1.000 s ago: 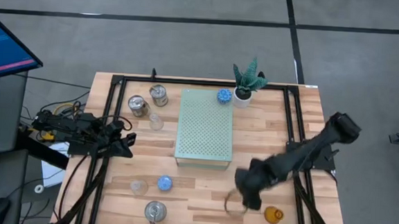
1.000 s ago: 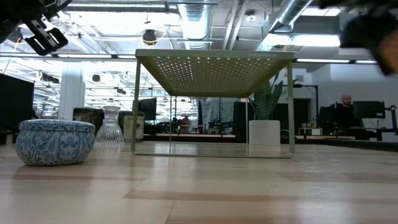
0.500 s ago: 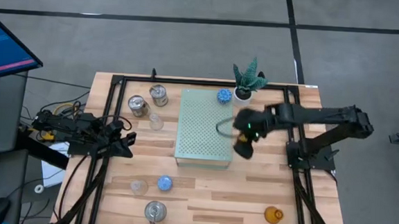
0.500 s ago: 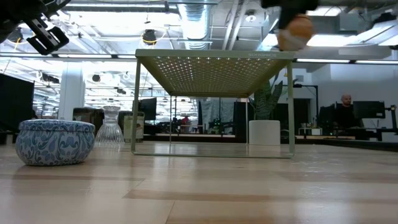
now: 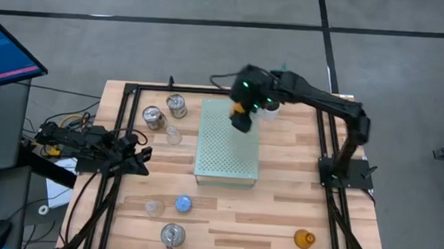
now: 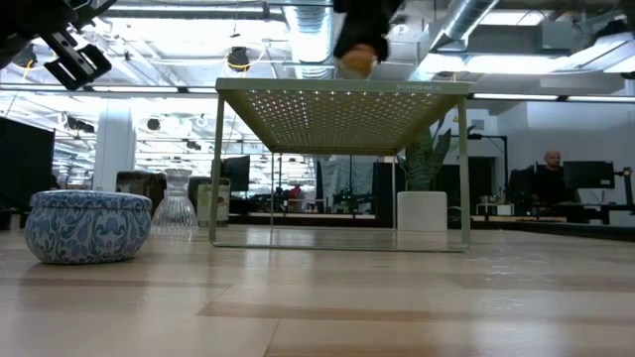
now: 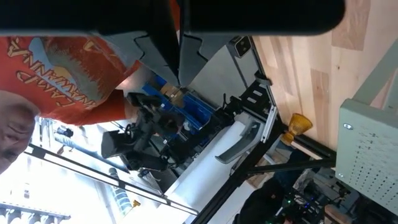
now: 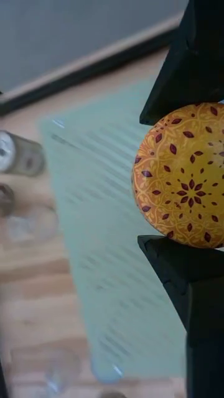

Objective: Stock candles and holders on shelf
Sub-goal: Put the yellow scented candle on the shelf aligned with the other scented candle

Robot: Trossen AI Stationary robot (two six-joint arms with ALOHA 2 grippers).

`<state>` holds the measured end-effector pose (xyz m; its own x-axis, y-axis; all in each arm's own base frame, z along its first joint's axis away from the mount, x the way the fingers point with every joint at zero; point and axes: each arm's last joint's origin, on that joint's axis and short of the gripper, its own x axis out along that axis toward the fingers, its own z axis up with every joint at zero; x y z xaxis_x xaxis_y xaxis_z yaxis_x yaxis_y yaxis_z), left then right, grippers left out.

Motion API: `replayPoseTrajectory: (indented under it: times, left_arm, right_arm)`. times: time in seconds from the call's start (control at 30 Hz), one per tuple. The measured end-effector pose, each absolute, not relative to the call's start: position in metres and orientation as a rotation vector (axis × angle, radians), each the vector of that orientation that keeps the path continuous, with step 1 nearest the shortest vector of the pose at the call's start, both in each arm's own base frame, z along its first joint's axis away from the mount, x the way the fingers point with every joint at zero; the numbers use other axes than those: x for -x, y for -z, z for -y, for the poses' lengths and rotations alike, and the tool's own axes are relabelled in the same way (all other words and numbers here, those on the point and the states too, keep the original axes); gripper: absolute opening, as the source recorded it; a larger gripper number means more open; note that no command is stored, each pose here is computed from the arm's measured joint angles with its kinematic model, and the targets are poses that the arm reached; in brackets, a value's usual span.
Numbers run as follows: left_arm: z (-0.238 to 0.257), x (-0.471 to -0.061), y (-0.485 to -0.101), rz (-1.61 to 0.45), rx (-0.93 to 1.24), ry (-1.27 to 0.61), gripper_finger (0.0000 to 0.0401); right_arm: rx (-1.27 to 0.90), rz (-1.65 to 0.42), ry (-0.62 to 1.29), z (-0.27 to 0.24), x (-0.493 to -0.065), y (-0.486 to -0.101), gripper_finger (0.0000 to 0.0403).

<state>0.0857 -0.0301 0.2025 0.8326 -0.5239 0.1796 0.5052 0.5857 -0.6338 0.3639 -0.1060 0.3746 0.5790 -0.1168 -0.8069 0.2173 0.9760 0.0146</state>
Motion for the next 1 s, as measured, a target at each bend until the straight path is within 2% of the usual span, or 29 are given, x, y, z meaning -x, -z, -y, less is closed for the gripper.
replayPoseTrajectory:
  times: [0.23, 0.4, 0.63, 1.0]
  left_arm:
    - [0.03, -0.086, -0.203, -0.026, 0.731, 0.597, 0.0008]
    - [0.03, -0.086, -0.203, -0.026, 0.731, 0.597, 0.0005]
    - [0.03, -0.086, -0.203, -0.023, 0.73, 0.598, 0.0009]
    - [0.03, -0.086, -0.203, -0.02, 0.727, 0.593, 0.0009]
  right_arm:
    - [-0.08, -0.973, 0.198, 0.137, -0.407, -0.354, 0.0283]
    - [-0.084, -1.088, 0.181, 0.147, -0.422, -0.328, 0.0283]
    - [-0.026, -1.185, 0.199, 0.152, -0.425, -0.311, 0.0283]
    - [0.003, -1.17, 0.219, 0.159, -0.424, -0.311, 0.0283]
